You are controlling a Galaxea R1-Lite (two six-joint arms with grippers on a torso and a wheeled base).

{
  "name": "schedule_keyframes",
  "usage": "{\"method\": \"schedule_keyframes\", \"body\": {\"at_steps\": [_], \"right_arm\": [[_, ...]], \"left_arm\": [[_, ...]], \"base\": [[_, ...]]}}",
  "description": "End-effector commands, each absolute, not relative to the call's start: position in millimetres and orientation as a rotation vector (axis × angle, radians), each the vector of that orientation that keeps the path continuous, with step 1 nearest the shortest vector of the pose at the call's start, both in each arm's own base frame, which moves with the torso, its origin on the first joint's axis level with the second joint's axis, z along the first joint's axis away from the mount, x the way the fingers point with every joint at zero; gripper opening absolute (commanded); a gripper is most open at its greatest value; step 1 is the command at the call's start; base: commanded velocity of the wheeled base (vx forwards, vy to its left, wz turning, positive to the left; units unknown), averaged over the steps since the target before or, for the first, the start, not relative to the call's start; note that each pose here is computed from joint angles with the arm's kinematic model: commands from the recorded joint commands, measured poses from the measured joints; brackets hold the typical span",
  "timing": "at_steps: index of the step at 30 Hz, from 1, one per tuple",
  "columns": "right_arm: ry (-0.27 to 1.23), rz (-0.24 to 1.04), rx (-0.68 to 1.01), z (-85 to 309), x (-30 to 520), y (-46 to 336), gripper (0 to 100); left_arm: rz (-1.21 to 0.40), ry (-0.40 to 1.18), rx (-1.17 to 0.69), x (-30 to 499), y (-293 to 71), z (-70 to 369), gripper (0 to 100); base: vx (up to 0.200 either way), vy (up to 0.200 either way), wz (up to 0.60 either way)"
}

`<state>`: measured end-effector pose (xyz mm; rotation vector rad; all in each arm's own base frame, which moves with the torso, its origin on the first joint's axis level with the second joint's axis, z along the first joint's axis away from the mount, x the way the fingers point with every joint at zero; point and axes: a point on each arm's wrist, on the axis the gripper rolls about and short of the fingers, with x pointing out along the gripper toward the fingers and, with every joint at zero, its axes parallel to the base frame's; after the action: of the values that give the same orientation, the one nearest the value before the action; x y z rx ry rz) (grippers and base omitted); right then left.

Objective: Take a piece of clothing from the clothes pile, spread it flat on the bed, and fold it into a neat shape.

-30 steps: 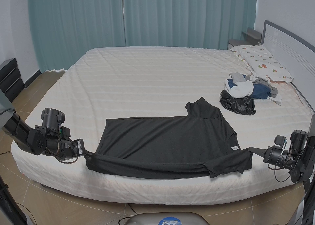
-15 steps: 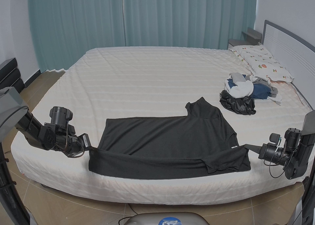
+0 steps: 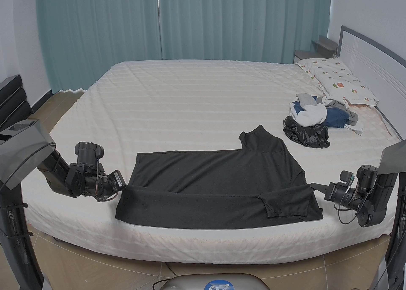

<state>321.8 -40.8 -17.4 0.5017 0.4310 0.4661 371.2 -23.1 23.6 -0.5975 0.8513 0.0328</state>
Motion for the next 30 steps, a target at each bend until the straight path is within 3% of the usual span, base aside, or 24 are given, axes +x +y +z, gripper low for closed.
{"method": "schedule_keyframes", "body": {"at_steps": [1, 9, 17, 30], "right_arm": [[0.445, 0.464, 0.504, -30.4, 330.5, -37.6, 0], [0.444, 0.427, 0.487, -42.0, 341.8, -29.4, 0], [0.42, 0.399, 0.483, -43.6, 350.3, -29.5, 0], [0.417, 0.369, 0.496, -50.0, 357.2, -20.9, 0]], "left_arm": [[0.038, 0.884, -0.598, 377.5, -27.6, 7.5, 0], [0.048, 0.887, -0.616, 384.9, -28.6, -0.4, 0], [0.167, 0.855, -0.655, 400.5, -28.7, -14.6, 0], [0.183, 0.843, -0.695, 402.2, -29.4, -11.9, 0]], "base": [[0.0, 0.0, 0.0], [0.0, 0.0, 0.0], [0.0, 0.0, 0.0], [0.0, 0.0, 0.0]]}}
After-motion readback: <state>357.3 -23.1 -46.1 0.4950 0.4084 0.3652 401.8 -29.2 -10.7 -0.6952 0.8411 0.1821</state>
